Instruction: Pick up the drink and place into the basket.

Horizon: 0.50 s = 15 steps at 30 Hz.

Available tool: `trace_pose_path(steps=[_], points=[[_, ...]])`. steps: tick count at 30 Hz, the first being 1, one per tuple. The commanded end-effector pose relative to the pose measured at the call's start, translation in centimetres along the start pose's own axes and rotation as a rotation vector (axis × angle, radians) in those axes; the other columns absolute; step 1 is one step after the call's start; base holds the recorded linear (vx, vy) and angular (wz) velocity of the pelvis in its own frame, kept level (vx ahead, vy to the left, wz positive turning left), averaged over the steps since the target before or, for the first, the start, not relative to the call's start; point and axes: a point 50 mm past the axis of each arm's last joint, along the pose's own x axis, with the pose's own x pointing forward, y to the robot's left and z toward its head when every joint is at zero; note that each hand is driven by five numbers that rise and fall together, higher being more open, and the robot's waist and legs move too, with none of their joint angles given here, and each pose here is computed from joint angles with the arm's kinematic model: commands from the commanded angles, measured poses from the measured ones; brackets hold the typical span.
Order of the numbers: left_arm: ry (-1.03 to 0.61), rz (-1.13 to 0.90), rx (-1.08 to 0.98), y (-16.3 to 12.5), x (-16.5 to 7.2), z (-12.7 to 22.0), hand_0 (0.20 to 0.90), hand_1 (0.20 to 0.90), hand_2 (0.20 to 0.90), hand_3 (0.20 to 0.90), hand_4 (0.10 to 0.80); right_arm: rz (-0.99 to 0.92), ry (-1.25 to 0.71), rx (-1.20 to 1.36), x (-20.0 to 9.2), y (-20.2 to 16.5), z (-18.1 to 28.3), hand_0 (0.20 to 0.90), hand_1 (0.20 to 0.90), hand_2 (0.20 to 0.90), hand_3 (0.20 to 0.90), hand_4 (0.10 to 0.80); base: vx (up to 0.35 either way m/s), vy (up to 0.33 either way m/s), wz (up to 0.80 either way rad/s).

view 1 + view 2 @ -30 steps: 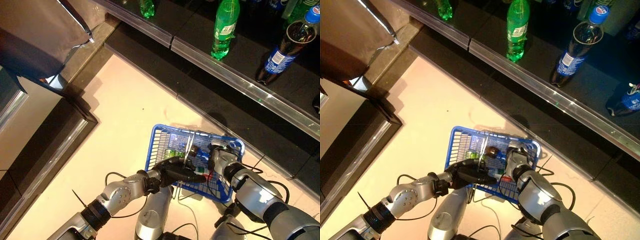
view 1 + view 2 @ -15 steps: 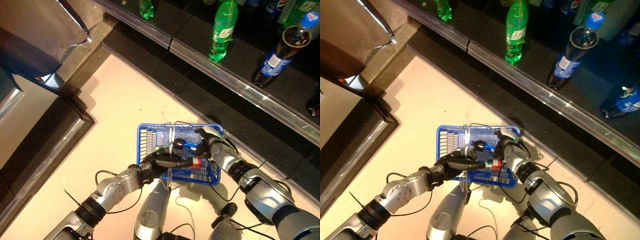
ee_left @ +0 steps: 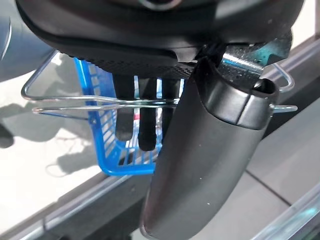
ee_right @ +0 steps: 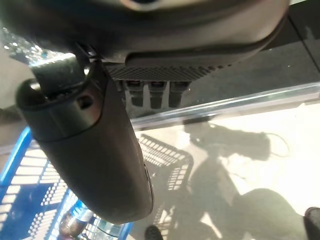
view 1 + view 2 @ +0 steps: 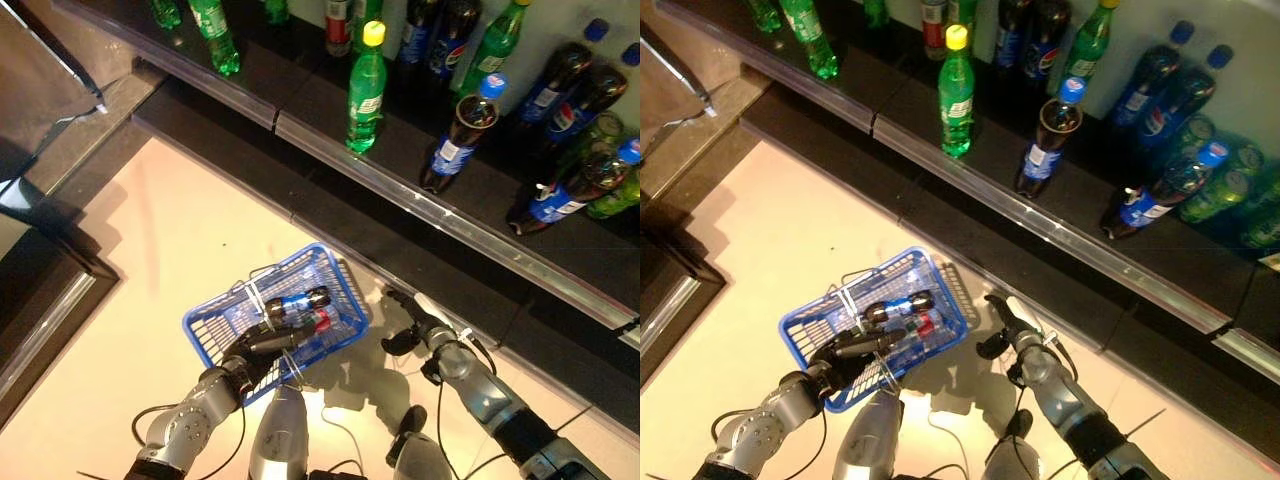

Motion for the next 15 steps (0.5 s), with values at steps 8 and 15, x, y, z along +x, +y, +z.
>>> trace_pose_path(steps=[8, 15], points=[[-0.101, 0.18, 0.069, 2.8, -0.7, -2.4, 0.3, 0.3, 0.3, 0.2, 0.1, -0.006, -0.158, 0.387, -3.2, 2.7, -0.9, 0.9, 0.9, 0.9, 0.9, 0.8, 0.026, -0.007, -0.08], [0.033, 0.436, 0.071, 8.3, -1.0, -7.8, 0.3, 0.3, 0.3, 0.2, 0.1, 0.003, 0.043, 0.56, -4.7, 5.4, -5.7, 0.9, 0.9, 0.9, 0.9, 0.8, -0.002, -0.006, -0.14]])
